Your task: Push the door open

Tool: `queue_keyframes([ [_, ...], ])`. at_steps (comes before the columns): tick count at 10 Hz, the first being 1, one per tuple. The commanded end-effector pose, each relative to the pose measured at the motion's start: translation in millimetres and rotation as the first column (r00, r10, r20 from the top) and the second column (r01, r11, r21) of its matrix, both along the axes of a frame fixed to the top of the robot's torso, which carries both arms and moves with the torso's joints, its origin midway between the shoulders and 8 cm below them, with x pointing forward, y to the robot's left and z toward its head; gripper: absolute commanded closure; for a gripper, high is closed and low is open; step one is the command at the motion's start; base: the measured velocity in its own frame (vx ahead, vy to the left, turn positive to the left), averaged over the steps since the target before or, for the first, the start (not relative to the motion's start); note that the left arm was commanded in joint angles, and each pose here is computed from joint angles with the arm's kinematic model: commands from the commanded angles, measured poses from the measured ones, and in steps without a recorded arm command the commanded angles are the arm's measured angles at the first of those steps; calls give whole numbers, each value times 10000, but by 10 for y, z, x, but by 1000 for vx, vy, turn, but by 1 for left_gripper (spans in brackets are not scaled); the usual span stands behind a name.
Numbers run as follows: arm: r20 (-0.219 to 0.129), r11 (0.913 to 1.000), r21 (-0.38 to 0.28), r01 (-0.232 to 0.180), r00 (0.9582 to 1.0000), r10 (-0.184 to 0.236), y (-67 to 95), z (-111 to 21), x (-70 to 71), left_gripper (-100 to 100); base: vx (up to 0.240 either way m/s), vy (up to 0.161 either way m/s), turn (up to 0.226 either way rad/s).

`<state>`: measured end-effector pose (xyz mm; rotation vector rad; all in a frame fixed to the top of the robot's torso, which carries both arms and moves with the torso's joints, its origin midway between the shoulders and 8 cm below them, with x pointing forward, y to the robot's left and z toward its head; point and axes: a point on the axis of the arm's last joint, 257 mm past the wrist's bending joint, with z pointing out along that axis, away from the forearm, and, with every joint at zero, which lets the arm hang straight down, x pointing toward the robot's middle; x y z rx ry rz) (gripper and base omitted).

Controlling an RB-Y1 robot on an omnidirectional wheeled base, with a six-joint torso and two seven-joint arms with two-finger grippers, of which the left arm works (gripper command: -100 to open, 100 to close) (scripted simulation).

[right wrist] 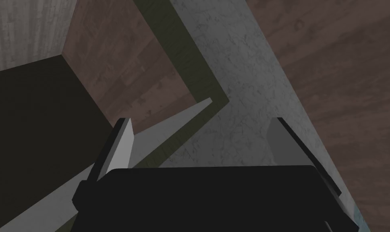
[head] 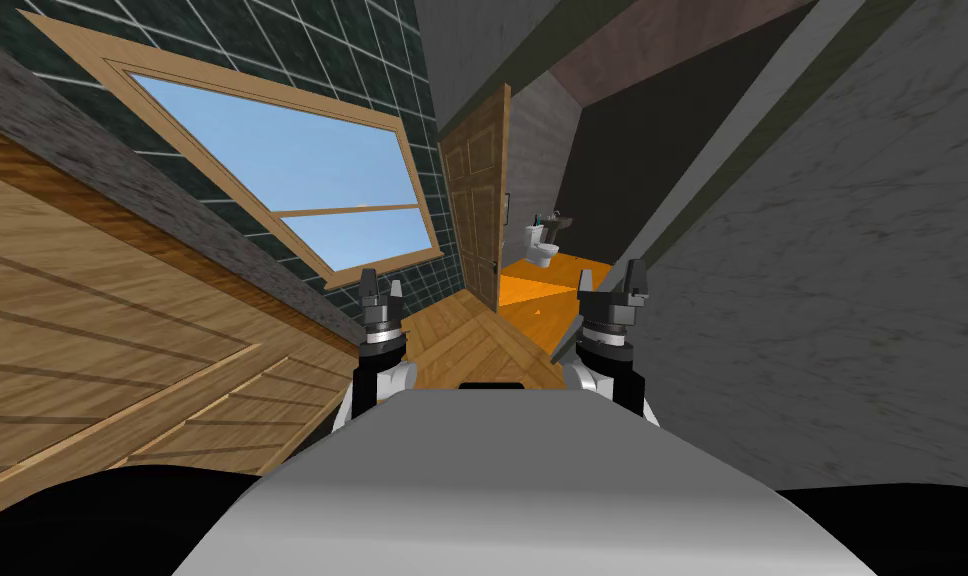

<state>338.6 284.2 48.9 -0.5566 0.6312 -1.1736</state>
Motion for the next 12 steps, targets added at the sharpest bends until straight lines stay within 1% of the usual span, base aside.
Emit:
queue_keyframes([
  [1,-170,9999,-25,124,9998,-125,-15,-103,76,-100,79,5,-103],
  [3,-362,9996,-62,258,9990,-260,-31,-219,159,-100,125,25,-91],
  [4,-412,9995,-72,293,9987,-295,-35,-250,180,-100,90,26,-45],
  [5,-549,9992,-107,384,9977,-389,-47,-334,237,-100,89,33,-91],
  [6,-617,9990,-124,429,9971,-436,-53,-377,266,-100,97,32,-82],
  [7,-754,9985,-158,518,9958,-529,-66,-461,321,-100,105,23,-88],
  [12,-1169,9966,-283,777,9899,-805,-106,-723,483,-100,90,23,-69],
])
